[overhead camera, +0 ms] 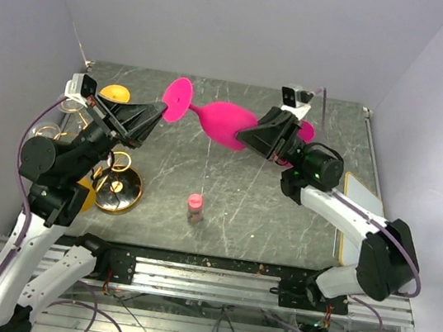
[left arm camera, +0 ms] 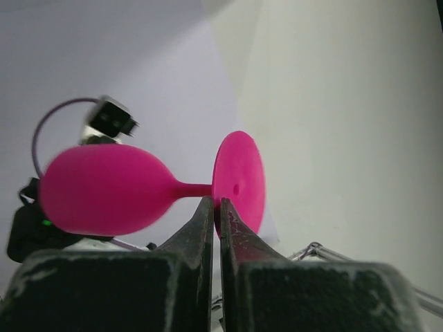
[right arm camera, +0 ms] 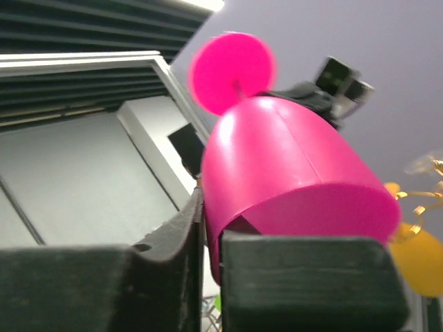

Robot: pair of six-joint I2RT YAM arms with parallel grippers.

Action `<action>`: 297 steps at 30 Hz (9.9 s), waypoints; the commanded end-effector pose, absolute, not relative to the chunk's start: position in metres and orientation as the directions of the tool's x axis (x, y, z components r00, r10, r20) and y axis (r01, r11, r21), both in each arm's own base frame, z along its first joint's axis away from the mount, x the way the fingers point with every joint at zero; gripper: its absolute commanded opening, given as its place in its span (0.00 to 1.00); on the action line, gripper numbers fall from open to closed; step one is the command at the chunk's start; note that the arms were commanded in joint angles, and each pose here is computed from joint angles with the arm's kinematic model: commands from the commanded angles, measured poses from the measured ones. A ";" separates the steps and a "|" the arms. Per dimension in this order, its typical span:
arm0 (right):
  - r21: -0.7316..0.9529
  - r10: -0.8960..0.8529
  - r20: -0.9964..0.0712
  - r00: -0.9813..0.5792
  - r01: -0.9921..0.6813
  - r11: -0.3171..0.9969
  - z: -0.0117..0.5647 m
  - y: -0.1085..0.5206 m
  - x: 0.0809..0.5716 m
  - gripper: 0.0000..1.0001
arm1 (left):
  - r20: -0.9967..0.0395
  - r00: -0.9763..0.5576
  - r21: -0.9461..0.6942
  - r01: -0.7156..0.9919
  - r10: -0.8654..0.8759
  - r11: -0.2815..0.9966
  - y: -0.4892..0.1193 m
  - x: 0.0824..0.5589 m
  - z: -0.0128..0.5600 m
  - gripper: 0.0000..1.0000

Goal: Take the wine glass off the wine glass rack

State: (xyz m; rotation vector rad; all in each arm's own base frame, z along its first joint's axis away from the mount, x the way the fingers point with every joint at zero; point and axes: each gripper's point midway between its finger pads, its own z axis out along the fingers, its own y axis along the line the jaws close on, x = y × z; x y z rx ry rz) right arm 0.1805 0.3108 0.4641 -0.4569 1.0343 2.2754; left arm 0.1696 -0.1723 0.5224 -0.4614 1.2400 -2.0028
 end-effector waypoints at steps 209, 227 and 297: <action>0.307 0.423 -0.721 -0.550 0.294 0.905 0.289 0.133 0.346 1.00 | -0.248 0.328 -0.893 -0.442 -0.912 0.084 0.049 0.132 0.334 0.07; 0.300 0.420 -0.707 -0.569 0.296 0.907 0.281 0.135 0.347 1.00 | -0.230 0.216 -0.862 -0.497 -0.949 0.096 0.034 0.121 0.281 0.20; 0.315 0.425 -0.715 -0.554 0.288 0.904 0.289 0.131 0.338 1.00 | 0.013 0.172 -0.950 -0.306 -0.985 -0.065 0.004 0.143 0.343 0.07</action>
